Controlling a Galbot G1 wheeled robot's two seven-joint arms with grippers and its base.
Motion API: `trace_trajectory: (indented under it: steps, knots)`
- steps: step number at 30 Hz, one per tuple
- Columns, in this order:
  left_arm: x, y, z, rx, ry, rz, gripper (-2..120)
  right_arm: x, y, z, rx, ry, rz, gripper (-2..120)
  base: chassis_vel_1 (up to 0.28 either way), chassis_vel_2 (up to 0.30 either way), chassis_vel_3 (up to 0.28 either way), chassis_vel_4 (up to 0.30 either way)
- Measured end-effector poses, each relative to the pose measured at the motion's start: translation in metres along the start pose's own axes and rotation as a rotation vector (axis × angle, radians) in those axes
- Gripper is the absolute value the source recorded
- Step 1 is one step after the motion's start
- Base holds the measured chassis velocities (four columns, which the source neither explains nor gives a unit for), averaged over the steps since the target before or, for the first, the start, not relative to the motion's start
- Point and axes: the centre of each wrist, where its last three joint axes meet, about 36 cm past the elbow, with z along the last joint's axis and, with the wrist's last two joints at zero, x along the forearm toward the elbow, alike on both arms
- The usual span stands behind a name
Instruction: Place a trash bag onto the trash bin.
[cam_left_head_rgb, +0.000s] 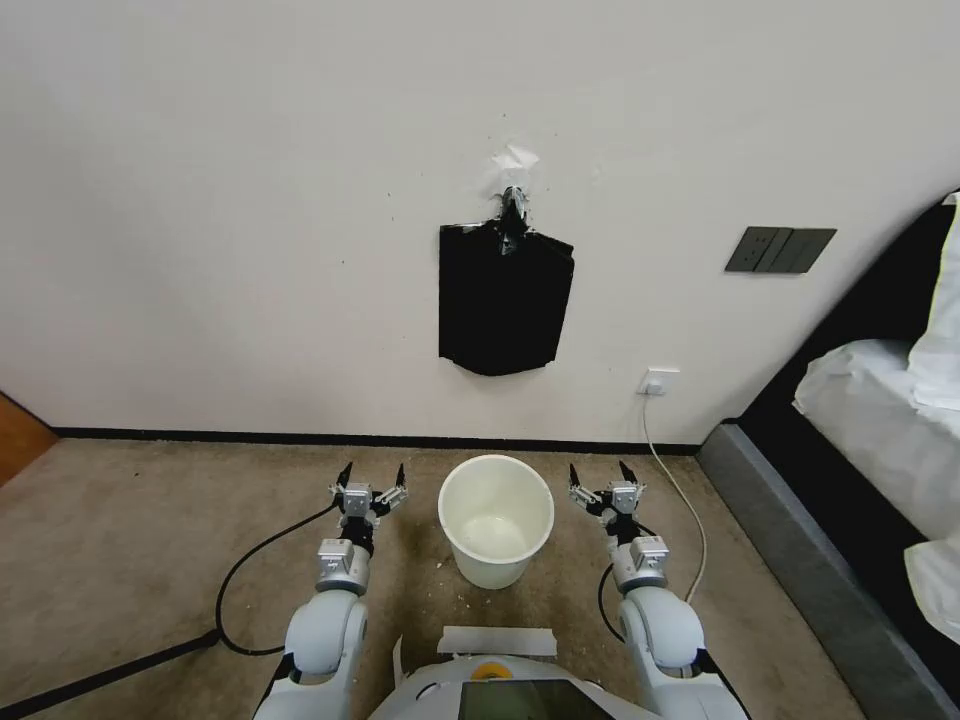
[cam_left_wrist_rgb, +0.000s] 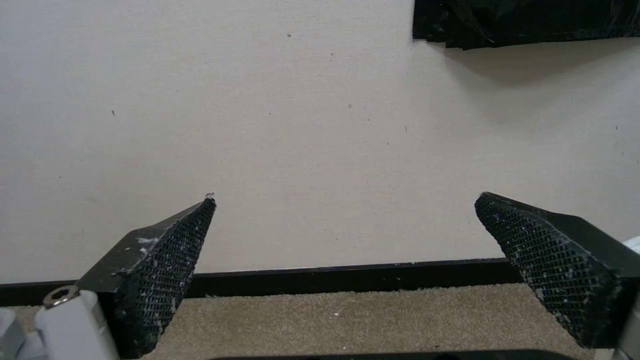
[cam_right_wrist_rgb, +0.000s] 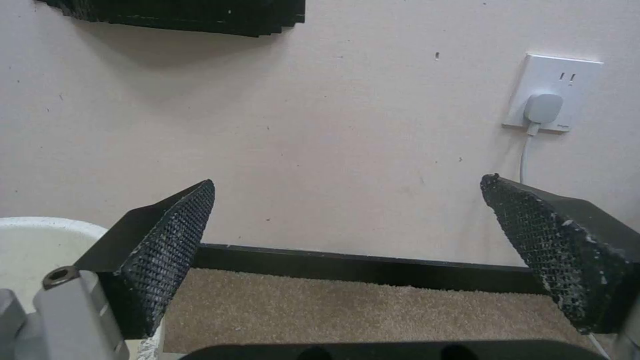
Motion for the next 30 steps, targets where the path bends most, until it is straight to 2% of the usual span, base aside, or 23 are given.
trace_trajectory:
  steps: [30]
  knots:
    - [0.0000, 0.0000, 0.0000, 0.000, 0.000, 0.000, 100, 0.0000, 0.0000, 0.0000, 0.000, 0.000, 0.000, 100, 0.000, 0.000, 0.000, 0.000]
